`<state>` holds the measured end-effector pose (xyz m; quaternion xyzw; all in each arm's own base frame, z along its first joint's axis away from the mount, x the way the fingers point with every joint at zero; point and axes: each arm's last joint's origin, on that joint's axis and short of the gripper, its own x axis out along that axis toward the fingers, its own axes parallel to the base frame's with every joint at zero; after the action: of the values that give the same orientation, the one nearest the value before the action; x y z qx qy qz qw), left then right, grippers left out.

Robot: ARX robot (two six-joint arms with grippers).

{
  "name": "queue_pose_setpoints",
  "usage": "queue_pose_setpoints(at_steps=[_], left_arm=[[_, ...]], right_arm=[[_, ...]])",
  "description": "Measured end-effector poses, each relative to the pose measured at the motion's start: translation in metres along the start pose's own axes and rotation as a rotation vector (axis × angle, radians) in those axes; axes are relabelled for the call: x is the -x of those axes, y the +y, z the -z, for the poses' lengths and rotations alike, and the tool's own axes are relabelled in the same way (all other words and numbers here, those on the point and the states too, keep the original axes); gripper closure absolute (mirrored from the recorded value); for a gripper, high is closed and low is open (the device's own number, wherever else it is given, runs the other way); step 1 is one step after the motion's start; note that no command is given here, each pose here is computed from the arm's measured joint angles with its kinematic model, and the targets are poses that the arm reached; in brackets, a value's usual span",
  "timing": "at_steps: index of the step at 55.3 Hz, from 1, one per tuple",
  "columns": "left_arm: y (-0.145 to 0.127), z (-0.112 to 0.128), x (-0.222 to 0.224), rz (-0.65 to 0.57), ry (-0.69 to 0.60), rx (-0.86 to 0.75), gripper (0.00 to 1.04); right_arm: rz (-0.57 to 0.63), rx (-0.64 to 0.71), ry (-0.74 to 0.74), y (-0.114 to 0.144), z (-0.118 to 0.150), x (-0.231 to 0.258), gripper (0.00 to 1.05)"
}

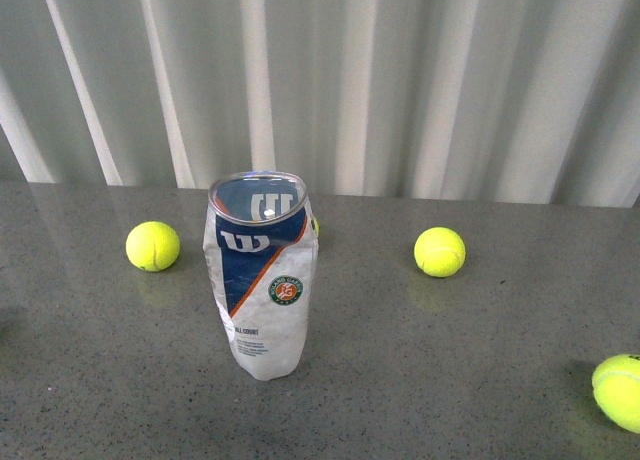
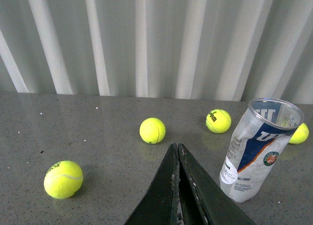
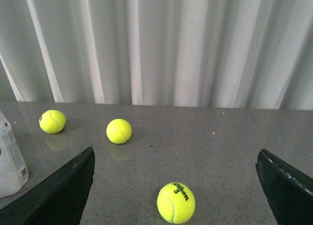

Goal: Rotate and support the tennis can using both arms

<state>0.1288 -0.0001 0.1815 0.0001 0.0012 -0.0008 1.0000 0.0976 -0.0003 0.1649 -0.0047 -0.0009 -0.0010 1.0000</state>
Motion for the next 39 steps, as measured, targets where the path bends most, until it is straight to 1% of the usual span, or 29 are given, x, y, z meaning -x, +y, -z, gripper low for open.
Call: queue_pose_setpoints(at_steps=[12, 19, 39], left_arm=[[0.0, 0.009, 0.009, 0.0, -0.006, 0.002, 1.01], [0.0, 0.006, 0.012, -0.001, -0.031, 0.002, 1.01], [0.0, 0.007, 0.019, -0.001, -0.031, 0.002, 1.01]], right_arm=[[0.0, 0.0, 0.0, 0.0, 0.0, 0.0, 0.07], [0.0, 0.0, 0.0, 0.0, 0.0, 0.0, 0.07], [0.0, 0.0, 0.0, 0.0, 0.0, 0.0, 0.07]])
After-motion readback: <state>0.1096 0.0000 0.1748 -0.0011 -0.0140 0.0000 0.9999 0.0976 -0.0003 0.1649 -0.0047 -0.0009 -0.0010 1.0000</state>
